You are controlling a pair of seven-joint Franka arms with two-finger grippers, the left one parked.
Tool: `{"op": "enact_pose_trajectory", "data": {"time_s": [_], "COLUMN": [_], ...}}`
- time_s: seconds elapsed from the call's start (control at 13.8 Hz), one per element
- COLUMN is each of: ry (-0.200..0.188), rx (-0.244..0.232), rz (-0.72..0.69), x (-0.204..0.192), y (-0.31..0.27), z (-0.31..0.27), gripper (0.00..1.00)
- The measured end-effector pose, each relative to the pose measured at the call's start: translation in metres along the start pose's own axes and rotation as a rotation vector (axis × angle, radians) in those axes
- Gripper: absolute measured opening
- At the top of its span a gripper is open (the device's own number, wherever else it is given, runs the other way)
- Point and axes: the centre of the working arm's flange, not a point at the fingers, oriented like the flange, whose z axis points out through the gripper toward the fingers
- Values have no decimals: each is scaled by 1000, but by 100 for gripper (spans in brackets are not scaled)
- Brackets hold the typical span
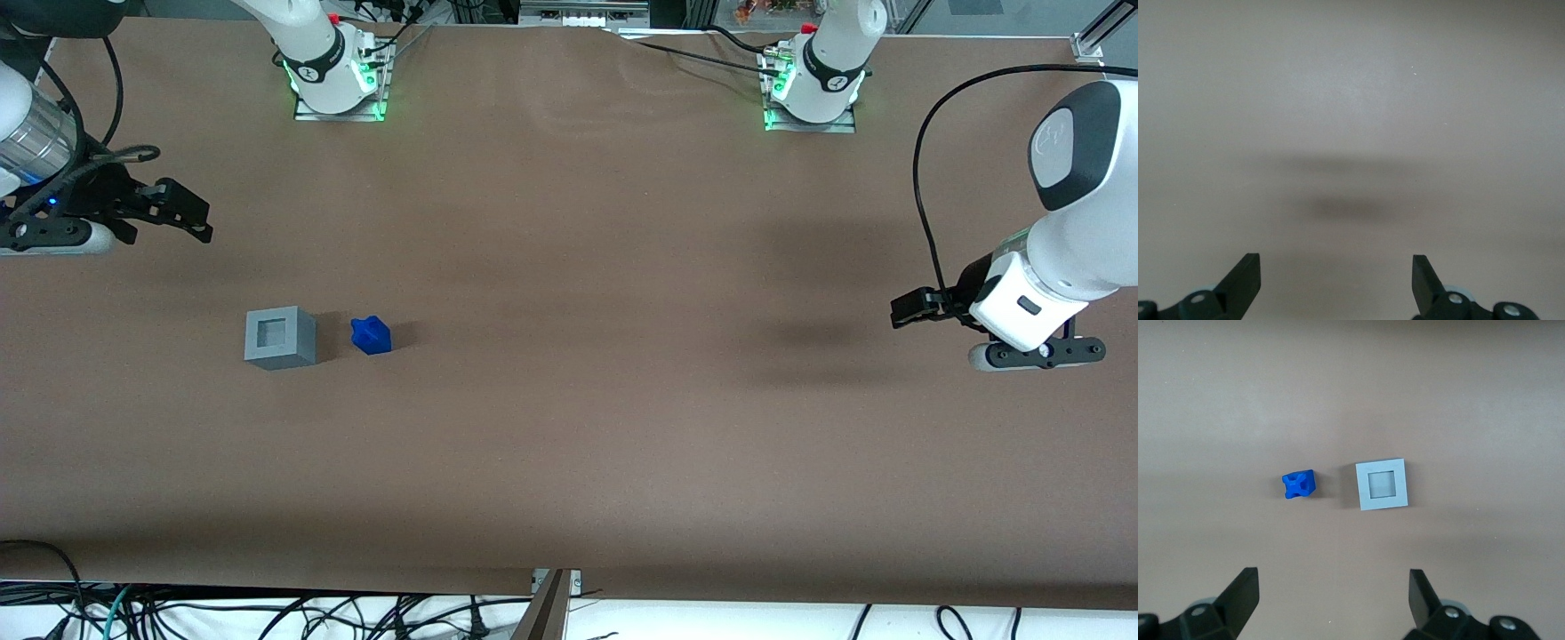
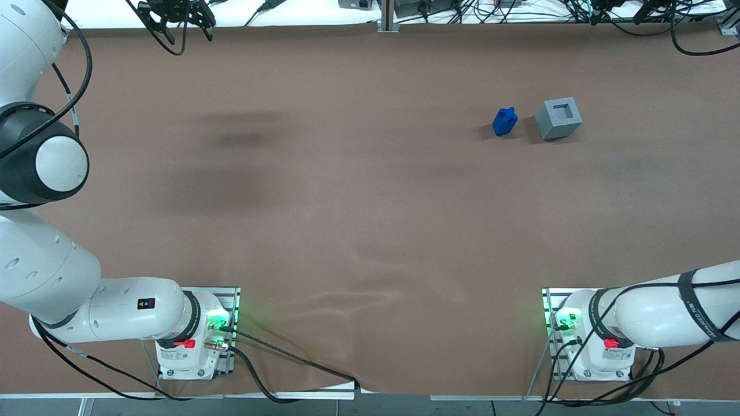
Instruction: Insert blue part into gray base with right arm
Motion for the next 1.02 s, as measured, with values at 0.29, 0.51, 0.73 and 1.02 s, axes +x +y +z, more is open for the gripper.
{"op": "enact_pose_trajectory", "data": {"time_s": [0.29, 0.51, 0.73, 1.02], "ry": [-24, -21, -17, -17], "rx": [-6, -8, -8, -8], "rz": [0, -1, -3, -8], "x": [1, 1, 1, 1], "y": [0, 0, -1, -3], "z": [7, 5, 2, 1], "gripper": [100, 100, 100, 100]}}
